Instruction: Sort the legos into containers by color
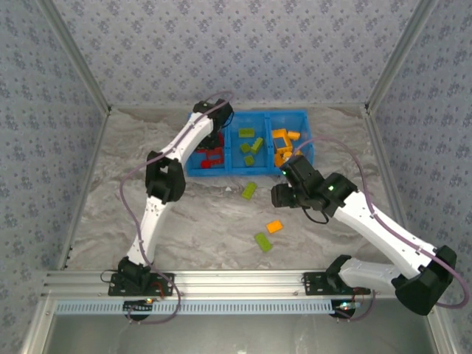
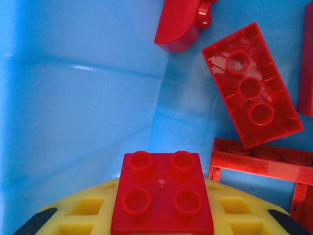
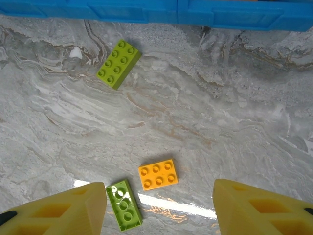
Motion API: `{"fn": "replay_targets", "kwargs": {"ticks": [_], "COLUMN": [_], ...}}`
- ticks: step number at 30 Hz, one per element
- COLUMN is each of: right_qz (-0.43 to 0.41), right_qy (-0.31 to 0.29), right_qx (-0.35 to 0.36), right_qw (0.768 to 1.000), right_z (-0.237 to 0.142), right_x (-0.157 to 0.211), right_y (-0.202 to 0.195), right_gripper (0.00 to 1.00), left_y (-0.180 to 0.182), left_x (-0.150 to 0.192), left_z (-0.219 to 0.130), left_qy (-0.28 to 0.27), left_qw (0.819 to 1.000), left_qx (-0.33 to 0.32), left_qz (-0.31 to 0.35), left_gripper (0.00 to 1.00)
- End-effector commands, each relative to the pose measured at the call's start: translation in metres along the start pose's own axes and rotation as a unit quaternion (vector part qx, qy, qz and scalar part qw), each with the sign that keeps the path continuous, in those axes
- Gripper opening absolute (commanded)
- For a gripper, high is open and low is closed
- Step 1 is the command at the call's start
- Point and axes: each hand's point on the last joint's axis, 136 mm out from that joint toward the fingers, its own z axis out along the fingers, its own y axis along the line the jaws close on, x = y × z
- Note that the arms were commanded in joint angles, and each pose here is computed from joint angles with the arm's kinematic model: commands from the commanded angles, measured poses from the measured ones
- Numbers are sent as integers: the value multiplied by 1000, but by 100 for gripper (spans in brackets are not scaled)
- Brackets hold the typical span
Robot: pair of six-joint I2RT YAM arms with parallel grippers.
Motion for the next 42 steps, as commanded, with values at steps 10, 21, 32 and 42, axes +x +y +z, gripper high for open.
{"fn": "replay_targets", "kwargs": {"ticks": [10, 21, 32, 42], "right_qz": [2, 366, 512, 544], "right_qy": [133, 169, 151, 190], "right_qx": [55, 34, 46, 112], "right_qw": [990, 915, 845, 810], "right_z": [49, 75, 121, 129], "right_x": [54, 74, 80, 112], "right_y": [-7, 11, 8, -2], "right_gripper": [79, 69, 71, 59], "left_y": [-2, 15, 20, 79], "left_x": [3, -9, 113, 202], "left_z": [-22, -122, -211, -189], "left_qy": [-7, -79, -104, -70], "left_qw": [1000, 993, 952, 946], "left_qx": [15, 84, 279, 306], "left_qz": [15, -3, 75, 74], "left_gripper": [52, 63, 71, 72]}}
